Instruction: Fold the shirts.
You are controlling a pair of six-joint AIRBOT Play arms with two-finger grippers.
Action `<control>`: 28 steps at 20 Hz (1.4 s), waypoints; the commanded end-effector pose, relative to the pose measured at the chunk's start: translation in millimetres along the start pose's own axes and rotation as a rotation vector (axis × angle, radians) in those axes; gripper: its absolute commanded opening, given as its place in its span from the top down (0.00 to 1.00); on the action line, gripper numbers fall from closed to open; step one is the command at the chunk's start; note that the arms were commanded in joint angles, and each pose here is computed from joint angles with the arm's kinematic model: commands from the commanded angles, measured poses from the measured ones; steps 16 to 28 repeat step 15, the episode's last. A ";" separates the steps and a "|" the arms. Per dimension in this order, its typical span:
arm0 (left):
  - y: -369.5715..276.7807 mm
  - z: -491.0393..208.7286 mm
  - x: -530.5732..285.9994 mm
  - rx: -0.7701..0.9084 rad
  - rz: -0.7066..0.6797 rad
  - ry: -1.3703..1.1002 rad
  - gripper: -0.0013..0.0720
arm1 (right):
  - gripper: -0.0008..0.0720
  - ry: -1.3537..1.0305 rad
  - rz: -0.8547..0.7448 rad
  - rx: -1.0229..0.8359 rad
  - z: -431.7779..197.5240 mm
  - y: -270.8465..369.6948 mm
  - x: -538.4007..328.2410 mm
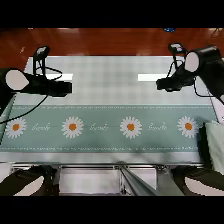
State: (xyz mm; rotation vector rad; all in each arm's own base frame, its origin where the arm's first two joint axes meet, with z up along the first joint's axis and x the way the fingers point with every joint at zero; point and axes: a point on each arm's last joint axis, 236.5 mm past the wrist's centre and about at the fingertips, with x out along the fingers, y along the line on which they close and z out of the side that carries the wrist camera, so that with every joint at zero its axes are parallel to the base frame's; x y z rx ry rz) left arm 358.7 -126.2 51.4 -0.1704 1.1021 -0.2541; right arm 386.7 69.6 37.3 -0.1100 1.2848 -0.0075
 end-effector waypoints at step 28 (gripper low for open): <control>12.7 -11.1 7.7 -0.019 0.035 0.035 0.96 | 0.95 0.053 -0.047 -0.023 -16.6 -2.6 15.4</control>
